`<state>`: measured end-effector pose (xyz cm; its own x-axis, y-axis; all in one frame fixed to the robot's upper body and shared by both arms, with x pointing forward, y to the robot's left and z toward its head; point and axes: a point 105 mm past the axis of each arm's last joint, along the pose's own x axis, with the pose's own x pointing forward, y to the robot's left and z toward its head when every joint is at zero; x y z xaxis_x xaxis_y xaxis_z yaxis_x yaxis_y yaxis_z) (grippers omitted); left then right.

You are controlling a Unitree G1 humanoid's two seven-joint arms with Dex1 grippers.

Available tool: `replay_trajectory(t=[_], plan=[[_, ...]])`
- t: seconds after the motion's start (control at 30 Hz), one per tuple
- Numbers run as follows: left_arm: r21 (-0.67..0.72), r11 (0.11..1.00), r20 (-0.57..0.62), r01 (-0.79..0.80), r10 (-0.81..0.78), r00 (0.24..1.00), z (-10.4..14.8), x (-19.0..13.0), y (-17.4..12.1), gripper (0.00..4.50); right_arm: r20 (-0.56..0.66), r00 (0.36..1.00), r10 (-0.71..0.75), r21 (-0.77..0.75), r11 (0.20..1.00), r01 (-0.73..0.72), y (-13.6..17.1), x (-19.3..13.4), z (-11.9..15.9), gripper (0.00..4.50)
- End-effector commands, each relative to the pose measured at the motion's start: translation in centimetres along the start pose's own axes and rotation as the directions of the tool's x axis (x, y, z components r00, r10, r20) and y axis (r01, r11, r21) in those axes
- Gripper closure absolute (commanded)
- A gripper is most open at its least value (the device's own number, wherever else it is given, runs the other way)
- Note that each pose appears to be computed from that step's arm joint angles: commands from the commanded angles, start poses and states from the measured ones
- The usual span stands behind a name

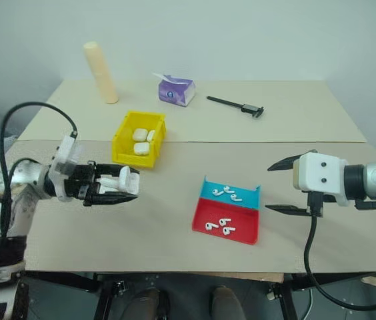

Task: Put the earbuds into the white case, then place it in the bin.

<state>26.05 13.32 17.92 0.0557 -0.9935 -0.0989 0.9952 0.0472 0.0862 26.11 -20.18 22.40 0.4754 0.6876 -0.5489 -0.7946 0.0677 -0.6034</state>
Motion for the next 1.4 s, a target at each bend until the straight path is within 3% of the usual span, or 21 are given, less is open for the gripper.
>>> replay_trajectory(t=[0.03,0.4,0.67,0.97,1.07,1.13,1.33,1.4], plan=[[-0.007,0.998,0.050,0.069,-0.069,0.996,0.1,1.3,-1.3,1.71,0.044,0.999,0.007,-0.075,0.997,-0.003,-0.1,0.2,2.3,0.00],[0.015,0.991,0.062,0.132,-0.132,0.989,-0.4,2.0,-1.4,1.71,-0.095,0.985,0.141,-0.134,0.979,-0.153,2.4,2.3,3.1,0.00],[0.048,0.989,0.068,0.137,-0.140,0.988,-0.4,2.2,-1.3,1.71,-0.087,0.983,0.159,-0.161,0.972,-0.171,2.8,3.3,3.6,0.00],[0.071,0.992,0.067,0.104,-0.109,0.992,-1.1,2.0,-1.3,1.71,-0.087,0.959,0.271,-0.166,0.945,-0.282,4.6,4.4,4.4,0.00],[0.084,0.994,0.043,0.072,-0.076,0.996,-1.8,1.9,-0.9,1.71,-0.107,0.951,0.291,-0.178,0.935,-0.306,4.9,5.1,4.1,0.58],[0.088,0.994,0.033,0.062,-0.065,0.997,-1.9,1.7,-0.8,1.71,-0.127,0.944,0.303,-0.184,0.928,-0.323,5.2,5.8,3.9,1.20],[0.139,0.990,-0.068,0.031,-0.022,0.997,-3.2,0.6,-0.7,1.71,-0.203,0.926,0.318,-0.226,0.905,-0.360,5.4,7.8,3.2,1.20],[0.144,0.989,-0.073,0.026,-0.015,0.997,-3.2,0.5,-0.7,1.71,-0.224,0.914,0.338,-0.246,0.888,-0.389,5.7,8.2,3.0,1.59]])
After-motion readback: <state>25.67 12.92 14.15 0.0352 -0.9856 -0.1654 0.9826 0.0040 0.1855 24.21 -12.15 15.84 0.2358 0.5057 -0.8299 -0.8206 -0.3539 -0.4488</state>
